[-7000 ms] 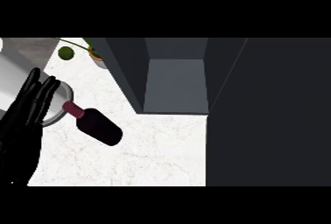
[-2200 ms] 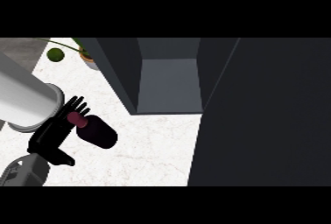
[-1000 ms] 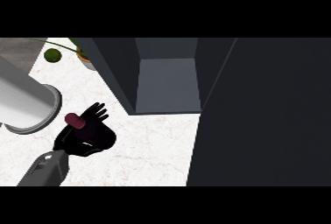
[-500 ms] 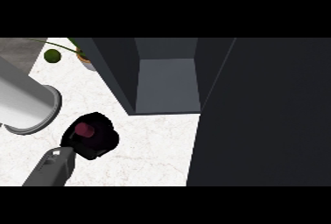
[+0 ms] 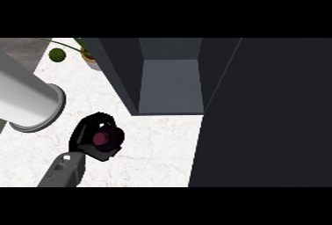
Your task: Pick up the wine, place it into the cabinet and close the cabinet
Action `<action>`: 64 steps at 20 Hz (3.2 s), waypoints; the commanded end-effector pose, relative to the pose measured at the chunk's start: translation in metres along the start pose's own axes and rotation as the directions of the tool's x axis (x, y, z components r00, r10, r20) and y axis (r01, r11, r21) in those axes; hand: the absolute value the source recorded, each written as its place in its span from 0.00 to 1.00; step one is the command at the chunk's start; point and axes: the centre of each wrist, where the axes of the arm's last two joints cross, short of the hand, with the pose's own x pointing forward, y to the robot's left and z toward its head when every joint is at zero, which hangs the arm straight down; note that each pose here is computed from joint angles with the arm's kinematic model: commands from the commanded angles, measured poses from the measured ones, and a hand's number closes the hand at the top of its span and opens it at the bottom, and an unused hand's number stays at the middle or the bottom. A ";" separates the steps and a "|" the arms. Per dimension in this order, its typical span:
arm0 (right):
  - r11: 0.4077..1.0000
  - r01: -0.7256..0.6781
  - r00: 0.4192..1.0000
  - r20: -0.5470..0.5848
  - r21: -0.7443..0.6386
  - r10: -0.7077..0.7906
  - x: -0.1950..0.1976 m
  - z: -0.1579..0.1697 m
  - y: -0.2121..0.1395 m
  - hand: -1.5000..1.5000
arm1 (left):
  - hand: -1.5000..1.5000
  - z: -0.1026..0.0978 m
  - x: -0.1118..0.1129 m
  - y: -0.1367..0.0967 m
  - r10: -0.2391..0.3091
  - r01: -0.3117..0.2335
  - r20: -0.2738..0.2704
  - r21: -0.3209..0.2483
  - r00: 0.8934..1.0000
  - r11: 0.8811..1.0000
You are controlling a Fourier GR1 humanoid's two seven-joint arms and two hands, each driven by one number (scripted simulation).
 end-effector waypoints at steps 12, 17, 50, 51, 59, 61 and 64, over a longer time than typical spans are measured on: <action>0.998 0.050 0.998 -0.028 0.039 -0.049 0.008 0.014 -0.008 0.00 | 1.00 -0.028 0.054 -0.099 -0.013 -0.004 0.243 0.070 0.970 0.998; 0.999 0.042 0.999 -0.020 0.026 -0.042 0.007 0.019 -0.014 0.00 | 1.00 -0.047 0.102 -0.148 0.062 -0.077 0.230 0.060 0.971 0.995; 0.999 0.027 1.000 -0.005 0.023 -0.027 -0.003 0.012 -0.021 0.00 | 1.00 -0.170 0.162 -0.204 -0.203 0.163 0.195 0.204 0.960 0.965; 0.998 0.044 0.999 -0.012 0.043 -0.043 0.000 0.010 -0.018 0.00 | 1.00 -0.166 0.156 -0.204 -0.198 0.151 0.206 0.221 0.958 0.963; 0.998 0.042 0.999 -0.007 0.035 -0.042 -0.001 0.022 -0.020 0.00 | 1.00 -0.165 0.132 -0.187 -0.206 0.163 0.179 0.227 0.962 0.960; 0.998 0.038 0.999 -0.005 0.040 -0.038 0.008 0.003 -0.016 0.00 | 1.00 -0.159 0.125 -0.194 -0.187 0.150 0.155 0.222 0.970 0.963; 0.997 0.057 0.998 -0.002 0.049 -0.057 -0.007 0.002 -0.019 0.00 | 1.00 -0.170 0.115 -0.188 -0.201 0.165 0.140 0.232 0.969 0.959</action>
